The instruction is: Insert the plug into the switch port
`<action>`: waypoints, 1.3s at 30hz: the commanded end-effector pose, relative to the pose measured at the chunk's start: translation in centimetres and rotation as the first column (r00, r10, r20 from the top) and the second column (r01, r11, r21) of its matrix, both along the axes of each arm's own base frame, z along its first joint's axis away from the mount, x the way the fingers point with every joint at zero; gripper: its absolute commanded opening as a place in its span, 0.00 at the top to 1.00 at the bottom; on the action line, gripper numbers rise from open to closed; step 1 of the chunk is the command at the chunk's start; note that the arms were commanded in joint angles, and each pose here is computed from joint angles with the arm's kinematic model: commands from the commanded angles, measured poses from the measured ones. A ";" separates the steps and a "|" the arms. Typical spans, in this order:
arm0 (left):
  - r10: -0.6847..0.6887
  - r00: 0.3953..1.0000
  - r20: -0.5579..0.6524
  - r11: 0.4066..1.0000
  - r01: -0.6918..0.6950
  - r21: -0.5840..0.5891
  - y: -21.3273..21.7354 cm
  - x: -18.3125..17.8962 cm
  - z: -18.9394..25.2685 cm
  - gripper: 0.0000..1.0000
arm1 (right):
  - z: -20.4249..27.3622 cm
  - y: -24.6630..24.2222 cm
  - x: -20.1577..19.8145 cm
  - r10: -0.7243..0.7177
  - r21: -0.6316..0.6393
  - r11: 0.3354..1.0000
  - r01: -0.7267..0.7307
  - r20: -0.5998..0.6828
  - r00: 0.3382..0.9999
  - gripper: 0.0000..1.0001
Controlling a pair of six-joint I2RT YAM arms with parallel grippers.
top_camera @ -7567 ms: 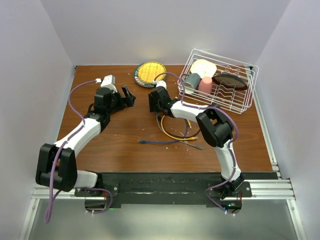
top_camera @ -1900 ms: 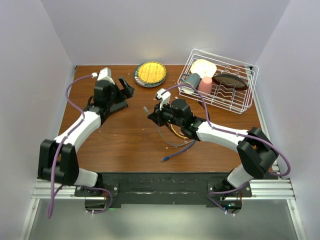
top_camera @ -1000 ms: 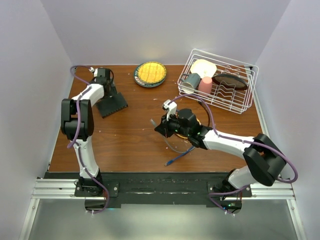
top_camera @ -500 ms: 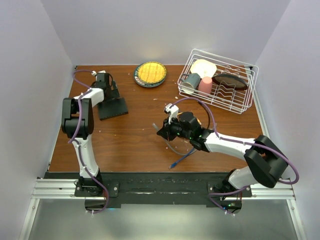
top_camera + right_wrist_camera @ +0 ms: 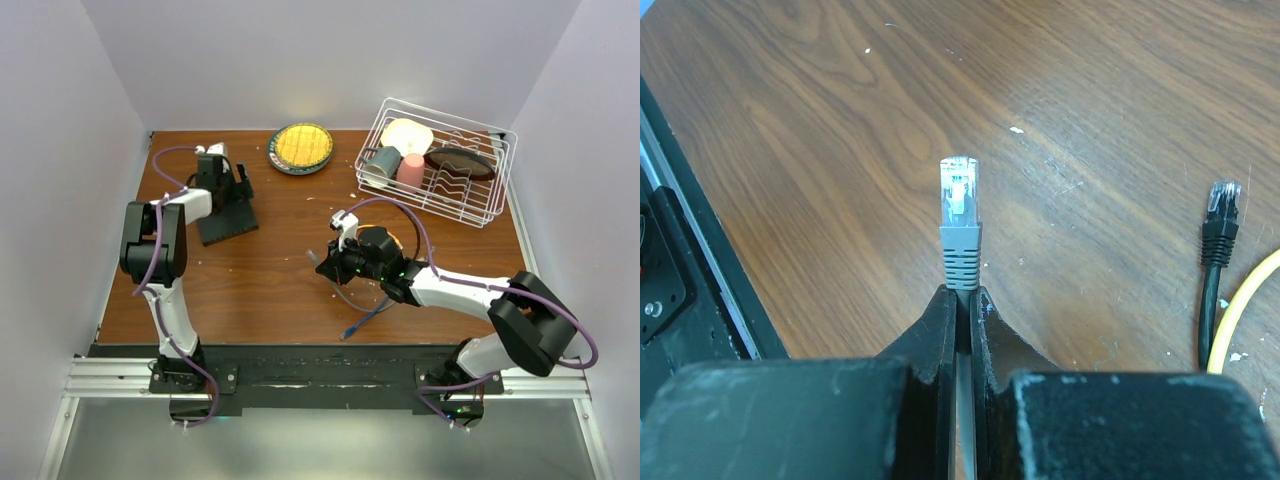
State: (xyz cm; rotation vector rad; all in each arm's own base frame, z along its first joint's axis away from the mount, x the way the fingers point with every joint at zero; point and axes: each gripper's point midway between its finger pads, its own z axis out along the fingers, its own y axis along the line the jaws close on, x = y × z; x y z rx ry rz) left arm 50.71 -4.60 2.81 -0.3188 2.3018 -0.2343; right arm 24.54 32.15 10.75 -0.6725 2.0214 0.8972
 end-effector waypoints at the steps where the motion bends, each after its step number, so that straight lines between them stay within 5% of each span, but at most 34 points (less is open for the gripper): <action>1: -0.084 0.964 -0.254 0.988 0.047 -0.146 -4.3 -6.7 -4.4 0.07 | 2.1 0.2 0.2 0.008 0.028 1.000 -0.009 0.042 0.999 1.00; 13: -0.103 0.950 -0.295 0.986 0.057 -0.158 -5.6 -9.8 -4.6 0.08 | 2.5 0.6 -0.1 0.027 0.036 0.999 -0.028 0.030 0.999 1.00; 18: -0.087 0.981 -0.171 0.986 0.060 -0.158 -5.5 -9.0 -1.4 0.10 | 2.4 0.7 -0.3 0.032 0.036 0.999 -0.034 0.029 0.999 1.00; 26: 0.187 0.979 0.077 0.980 -0.191 0.055 1.0 -7.8 7.5 0.07 | 2.6 0.7 -0.8 0.040 0.040 0.998 -0.041 0.027 0.999 1.00; 33: 0.427 0.897 0.112 0.878 -0.441 0.186 6.6 -11.4 7.9 0.06 | 2.2 0.3 -1.4 0.047 0.032 0.998 -0.048 0.015 0.999 1.00; 39: 0.489 0.870 0.070 0.837 -0.490 0.242 8.7 -12.6 6.4 0.05 | 2.2 -0.4 -1.8 0.045 0.013 0.999 -0.046 0.020 0.999 1.00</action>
